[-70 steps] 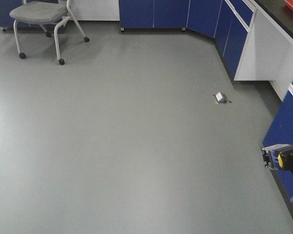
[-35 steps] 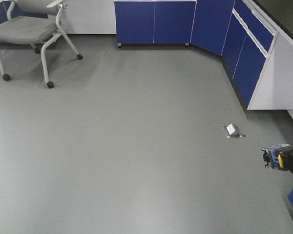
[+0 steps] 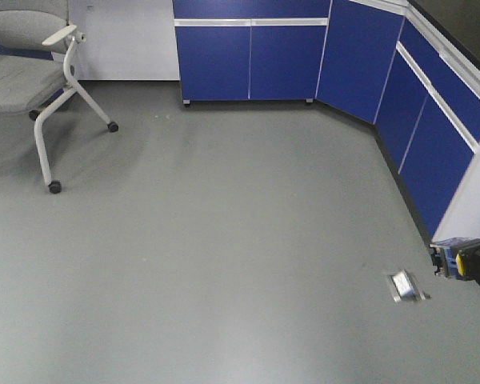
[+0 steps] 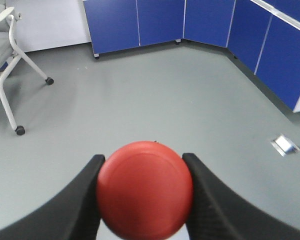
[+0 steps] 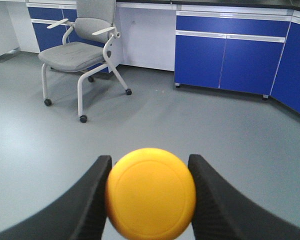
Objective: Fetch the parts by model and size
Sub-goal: 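Drive the base to the bench with the red tray, holding both switches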
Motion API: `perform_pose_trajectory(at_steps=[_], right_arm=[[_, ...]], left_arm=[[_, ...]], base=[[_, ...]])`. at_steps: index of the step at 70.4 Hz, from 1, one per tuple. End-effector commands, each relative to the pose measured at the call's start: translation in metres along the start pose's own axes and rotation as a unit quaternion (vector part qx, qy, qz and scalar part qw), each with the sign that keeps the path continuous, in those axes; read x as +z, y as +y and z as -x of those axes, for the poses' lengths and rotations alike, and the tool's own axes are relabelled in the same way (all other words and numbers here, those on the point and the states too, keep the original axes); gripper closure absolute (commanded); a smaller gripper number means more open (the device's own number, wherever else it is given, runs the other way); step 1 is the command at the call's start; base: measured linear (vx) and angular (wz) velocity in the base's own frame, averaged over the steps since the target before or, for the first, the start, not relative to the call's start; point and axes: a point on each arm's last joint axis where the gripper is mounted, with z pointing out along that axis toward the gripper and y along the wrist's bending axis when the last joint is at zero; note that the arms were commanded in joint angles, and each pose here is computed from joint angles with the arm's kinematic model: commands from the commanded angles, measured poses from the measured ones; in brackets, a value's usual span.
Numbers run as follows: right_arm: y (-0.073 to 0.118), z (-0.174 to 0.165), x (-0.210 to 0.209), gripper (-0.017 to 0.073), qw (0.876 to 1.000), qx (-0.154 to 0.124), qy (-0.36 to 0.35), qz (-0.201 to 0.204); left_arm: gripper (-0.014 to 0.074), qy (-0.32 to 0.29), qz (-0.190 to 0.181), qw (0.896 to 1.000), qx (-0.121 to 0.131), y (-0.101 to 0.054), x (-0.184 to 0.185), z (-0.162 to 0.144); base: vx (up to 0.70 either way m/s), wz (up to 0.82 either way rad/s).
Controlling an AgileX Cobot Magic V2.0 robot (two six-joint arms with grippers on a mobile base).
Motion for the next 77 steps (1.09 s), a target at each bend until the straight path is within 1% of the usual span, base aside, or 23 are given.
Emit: perform_pose_trajectory(at_steps=[1, 30, 58, 77], right_arm=[[0.0002, 0.0162, -0.0025, 0.0569, 0.999, -0.006, -0.05, 0.0], [0.0002, 0.0162, -0.0025, 0.0569, 0.999, -0.006, -0.05, 0.0], [0.0002, 0.016, -0.0025, 0.0569, 0.999, -0.006, -0.05, 0.0], [0.0002, 0.0161, -0.0025, 0.0569, 0.999, -0.006, -0.05, 0.0]], left_arm=[[0.06, -0.047, -0.006, 0.999, -0.004, -0.0011, -0.0029, 0.0151], [0.06, -0.047, -0.006, 0.999, -0.004, -0.0011, -0.0029, 0.0151], [0.06, -0.047, -0.006, 0.999, -0.004, -0.0011, -0.0029, 0.0151], [0.06, -0.047, -0.006, 0.999, -0.004, -0.0011, -0.0029, 0.0151]], base=[[0.66, 0.04], [0.62, 0.01], [0.54, -0.03], [0.45, -0.22]])
